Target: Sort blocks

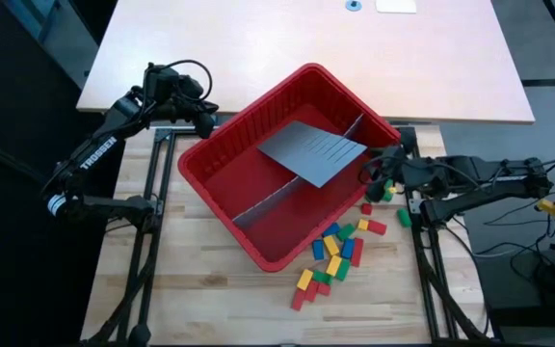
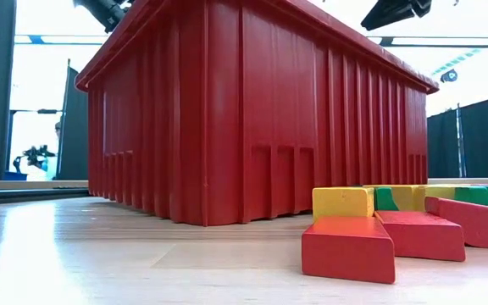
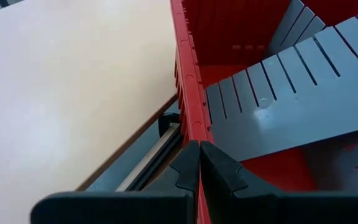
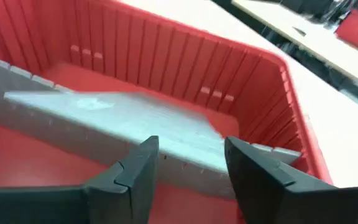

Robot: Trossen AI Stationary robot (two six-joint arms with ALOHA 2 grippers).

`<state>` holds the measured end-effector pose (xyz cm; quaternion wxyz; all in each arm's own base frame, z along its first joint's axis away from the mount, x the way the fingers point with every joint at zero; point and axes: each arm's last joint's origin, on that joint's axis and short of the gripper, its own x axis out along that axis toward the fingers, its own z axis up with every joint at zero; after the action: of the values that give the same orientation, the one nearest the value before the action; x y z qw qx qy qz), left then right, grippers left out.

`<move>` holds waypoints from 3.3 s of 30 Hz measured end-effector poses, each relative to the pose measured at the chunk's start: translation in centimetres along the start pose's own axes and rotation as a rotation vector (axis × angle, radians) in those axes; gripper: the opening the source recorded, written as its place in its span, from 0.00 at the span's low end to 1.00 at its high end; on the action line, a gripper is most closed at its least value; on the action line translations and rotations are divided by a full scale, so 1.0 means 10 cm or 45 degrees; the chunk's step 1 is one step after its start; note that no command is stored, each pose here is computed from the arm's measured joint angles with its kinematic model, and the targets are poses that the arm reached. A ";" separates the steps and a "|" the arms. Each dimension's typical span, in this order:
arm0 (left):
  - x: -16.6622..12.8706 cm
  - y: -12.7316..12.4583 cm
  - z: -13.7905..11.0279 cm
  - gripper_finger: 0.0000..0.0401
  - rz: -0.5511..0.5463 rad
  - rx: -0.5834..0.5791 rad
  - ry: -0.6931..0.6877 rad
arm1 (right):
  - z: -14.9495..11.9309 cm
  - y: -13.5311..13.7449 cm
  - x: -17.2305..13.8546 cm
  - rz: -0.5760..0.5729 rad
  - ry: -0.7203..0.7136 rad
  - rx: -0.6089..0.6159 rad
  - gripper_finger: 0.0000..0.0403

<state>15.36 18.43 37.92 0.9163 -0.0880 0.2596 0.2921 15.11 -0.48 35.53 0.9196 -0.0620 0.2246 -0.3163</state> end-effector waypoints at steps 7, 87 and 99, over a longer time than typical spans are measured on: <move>0.00 0.00 0.00 0.00 0.001 0.000 0.000 | 0.19 -0.01 -0.04 0.014 -0.038 -0.117 0.45; 0.00 0.00 0.00 0.00 0.001 0.000 0.004 | 0.40 0.42 0.66 -0.023 0.200 -0.436 0.00; 0.00 0.00 0.00 0.00 0.001 0.037 0.003 | 0.77 0.18 0.36 -0.103 0.074 -0.324 0.00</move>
<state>15.33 18.39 37.91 0.9170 -0.0749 0.2650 0.2884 22.12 -1.44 40.56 0.8839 -0.1781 0.2867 -0.3237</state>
